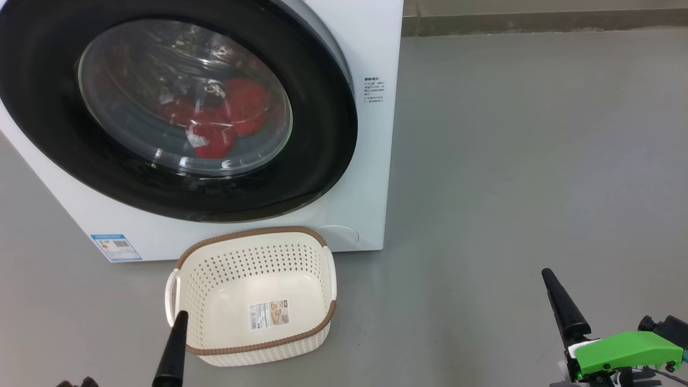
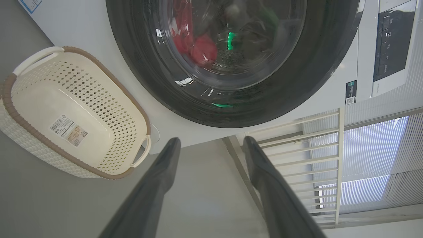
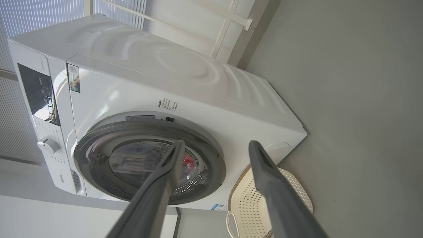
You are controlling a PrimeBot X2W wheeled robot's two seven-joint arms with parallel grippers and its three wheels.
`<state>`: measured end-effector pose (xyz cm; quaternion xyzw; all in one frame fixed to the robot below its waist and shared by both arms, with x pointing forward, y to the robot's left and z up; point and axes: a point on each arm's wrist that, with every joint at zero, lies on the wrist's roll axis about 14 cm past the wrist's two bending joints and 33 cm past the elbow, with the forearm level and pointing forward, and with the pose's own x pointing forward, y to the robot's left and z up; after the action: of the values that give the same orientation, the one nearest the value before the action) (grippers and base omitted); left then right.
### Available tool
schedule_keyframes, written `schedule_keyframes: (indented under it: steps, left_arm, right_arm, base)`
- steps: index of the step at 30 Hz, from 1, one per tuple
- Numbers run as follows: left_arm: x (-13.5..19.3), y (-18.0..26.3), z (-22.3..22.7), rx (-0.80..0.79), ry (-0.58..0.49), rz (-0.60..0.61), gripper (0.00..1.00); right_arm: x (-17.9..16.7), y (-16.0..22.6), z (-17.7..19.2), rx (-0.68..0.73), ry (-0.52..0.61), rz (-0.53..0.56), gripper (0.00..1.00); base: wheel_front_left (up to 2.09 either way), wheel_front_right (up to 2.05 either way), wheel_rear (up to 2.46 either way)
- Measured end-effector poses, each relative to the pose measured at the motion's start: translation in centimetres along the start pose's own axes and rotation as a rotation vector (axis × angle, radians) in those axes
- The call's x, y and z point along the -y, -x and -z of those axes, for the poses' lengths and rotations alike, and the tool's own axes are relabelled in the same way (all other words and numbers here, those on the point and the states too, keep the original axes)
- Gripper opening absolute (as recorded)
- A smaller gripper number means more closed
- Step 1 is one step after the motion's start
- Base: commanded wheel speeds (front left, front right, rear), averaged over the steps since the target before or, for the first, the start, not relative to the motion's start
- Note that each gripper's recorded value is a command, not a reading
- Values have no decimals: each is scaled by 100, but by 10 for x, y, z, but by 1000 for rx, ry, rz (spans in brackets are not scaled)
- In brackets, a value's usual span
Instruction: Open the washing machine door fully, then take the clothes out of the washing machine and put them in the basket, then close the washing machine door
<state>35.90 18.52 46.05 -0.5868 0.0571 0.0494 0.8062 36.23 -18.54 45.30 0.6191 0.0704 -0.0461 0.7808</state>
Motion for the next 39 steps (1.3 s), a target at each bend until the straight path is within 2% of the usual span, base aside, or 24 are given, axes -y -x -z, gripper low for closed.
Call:
schedule_keyframes:
  steps: [27,39]
  left_arm:
    - [10,5,10,1,-412,13,100]
    - [20,5,12,22,-563,43,100]
  right_arm:
    - [5,6,5,-31,360,-6,100]
    - [1,6,6,-21,475,-27,100]
  base:
    - [0,0,0]
    - [0,0,0]
